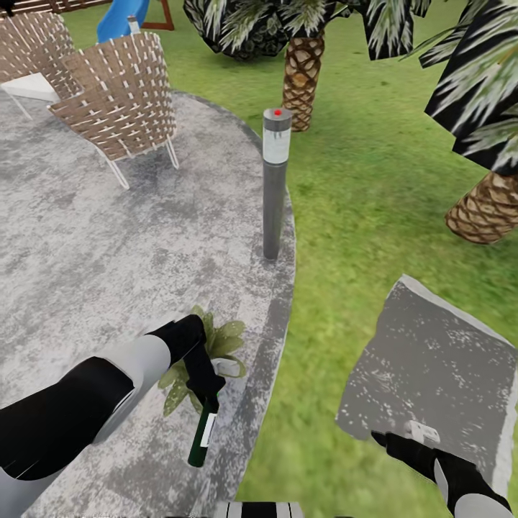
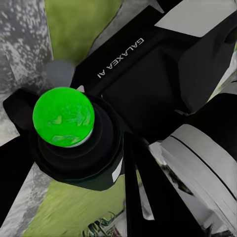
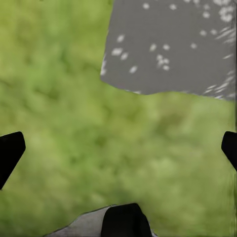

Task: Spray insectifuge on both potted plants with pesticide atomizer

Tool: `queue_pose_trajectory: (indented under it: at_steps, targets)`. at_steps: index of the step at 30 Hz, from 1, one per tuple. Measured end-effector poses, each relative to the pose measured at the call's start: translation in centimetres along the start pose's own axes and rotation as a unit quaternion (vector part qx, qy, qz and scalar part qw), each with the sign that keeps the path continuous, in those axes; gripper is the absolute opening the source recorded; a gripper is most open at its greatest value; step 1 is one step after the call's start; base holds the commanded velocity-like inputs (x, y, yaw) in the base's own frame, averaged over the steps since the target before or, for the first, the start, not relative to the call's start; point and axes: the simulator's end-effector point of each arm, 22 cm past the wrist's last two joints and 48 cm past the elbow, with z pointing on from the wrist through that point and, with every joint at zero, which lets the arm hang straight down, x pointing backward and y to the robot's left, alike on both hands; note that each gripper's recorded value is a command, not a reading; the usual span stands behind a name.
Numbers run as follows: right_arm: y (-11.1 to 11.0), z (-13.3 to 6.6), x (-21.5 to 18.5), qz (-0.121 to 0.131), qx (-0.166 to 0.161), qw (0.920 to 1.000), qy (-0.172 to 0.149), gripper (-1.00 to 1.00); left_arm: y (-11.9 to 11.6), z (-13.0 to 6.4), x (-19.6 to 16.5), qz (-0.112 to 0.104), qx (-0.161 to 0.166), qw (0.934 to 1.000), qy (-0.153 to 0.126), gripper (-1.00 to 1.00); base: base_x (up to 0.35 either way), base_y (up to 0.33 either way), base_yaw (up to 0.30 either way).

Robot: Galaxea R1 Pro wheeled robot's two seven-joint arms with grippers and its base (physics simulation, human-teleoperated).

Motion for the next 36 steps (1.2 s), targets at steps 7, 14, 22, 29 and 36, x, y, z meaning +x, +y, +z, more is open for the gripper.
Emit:
queue_pose_trajectory:
  at_steps: [7,14,22,29,36]
  targets:
    - [0.0,0.0,0.0,0.000,0.000,1.0000,0.000,1.00,0.0,0.0,0.0,0.000,0.000,1.0000,0.000,-1.00,0.000,-0.130,0.246]
    - [0.0,0.0,0.0,0.000,0.000,1.0000,0.000,1.00,0.0,0.0,0.0,0.000,0.000,1.0000,0.000,-1.00,0.000,-0.005,0.246]
    - [0.0,0.0,0.0,0.000,0.000,1.0000,0.000,1.00,0.0,-0.7,-0.5,0.003,-0.003,1.0000,-0.006,-1.00,0.000,0.000,0.223]
    - [0.0,0.0,0.0,0.000,-0.001,1.0000,0.000,1.00,0.0,-3.5,-2.1,0.011,-0.018,0.9995,-0.025,-1.00,0.015,-0.015,0.018]
    - [0.0,0.1,0.1,0.000,0.000,1.0000,0.001,1.00,2.3,-4.0,-1.0,-0.007,-0.027,0.9993,-0.024,-1.00,0.015,-0.015,0.170]
